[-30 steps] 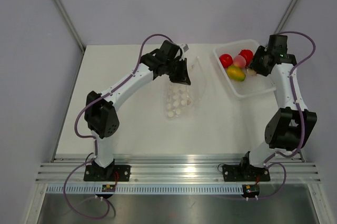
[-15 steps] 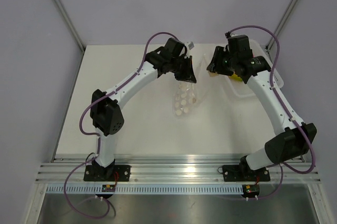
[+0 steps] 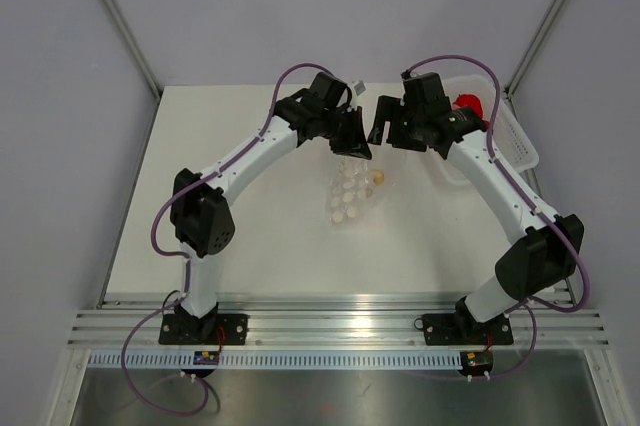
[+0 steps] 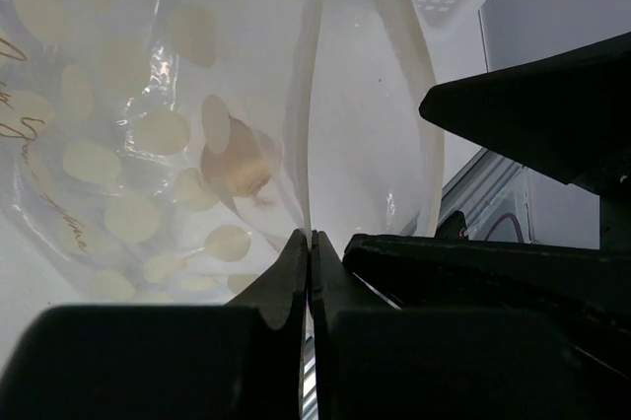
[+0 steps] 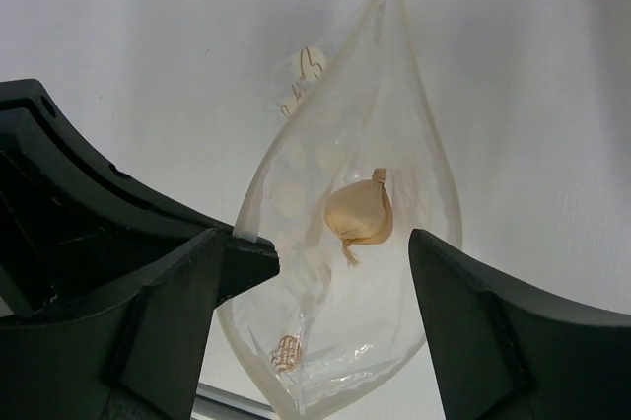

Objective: Place the food in the zip-top bag and seal the zipper
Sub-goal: Place the fake fruit in the zipper food storage bag, then pick up the fake fruit from the bin.

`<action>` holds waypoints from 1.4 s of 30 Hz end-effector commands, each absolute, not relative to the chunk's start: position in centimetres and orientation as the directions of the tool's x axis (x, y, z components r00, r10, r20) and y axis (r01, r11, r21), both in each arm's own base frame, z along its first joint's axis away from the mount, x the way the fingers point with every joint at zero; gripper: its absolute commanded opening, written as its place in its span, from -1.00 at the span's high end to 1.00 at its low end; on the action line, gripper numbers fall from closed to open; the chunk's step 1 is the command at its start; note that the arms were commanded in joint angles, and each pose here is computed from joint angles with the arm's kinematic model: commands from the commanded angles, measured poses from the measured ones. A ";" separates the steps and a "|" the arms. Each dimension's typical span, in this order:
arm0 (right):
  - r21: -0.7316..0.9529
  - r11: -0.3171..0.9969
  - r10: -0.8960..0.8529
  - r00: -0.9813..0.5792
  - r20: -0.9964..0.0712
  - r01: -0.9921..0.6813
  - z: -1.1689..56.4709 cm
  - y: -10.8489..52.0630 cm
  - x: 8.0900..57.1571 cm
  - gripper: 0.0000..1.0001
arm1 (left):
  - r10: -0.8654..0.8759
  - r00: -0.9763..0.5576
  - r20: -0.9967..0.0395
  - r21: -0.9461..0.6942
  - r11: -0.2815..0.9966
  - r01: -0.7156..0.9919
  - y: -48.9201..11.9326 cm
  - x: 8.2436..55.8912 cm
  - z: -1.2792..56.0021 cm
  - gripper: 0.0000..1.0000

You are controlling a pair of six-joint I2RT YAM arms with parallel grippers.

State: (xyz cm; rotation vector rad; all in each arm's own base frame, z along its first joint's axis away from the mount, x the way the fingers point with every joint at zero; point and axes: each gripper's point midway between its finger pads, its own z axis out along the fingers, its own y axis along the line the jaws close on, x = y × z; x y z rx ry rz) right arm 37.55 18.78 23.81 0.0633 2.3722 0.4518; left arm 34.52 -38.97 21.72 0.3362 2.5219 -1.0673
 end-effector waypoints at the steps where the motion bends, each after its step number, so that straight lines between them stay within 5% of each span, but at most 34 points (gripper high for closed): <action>1: 0.333 0.940 0.189 -0.688 -0.700 -0.080 26.2 18.6 37.8 -0.66 | 0.050 -0.880 -0.473 -0.677 0.619 0.399 -39.5 34.4 24.6 1.00; 9: 0.171 0.981 0.195 -0.561 -0.804 0.096 28.6 12.2 38.7 -0.49 | 0.038 -0.887 -0.459 -0.672 0.638 0.375 -38.6 34.8 23.7 1.00; 18: 0.066 0.945 0.243 -0.552 -0.798 0.320 22.6 0.5 44.5 -0.66 | 0.028 -0.890 -0.454 -0.654 0.668 0.355 -37.2 35.2 22.8 1.00; 27: -0.202 0.961 -0.047 -0.613 -0.789 0.186 18.2 -2.0 48.3 -0.72 | 0.004 -0.850 -0.526 -0.704 0.560 0.438 -36.6 33.3 29.8 1.00; 42: -0.393 0.918 -0.307 -0.716 -0.627 -0.049 11.2 -4.1 51.8 -0.71 | 0.040 -0.839 -0.543 -0.651 0.611 0.451 -35.2 33.6 29.8 1.00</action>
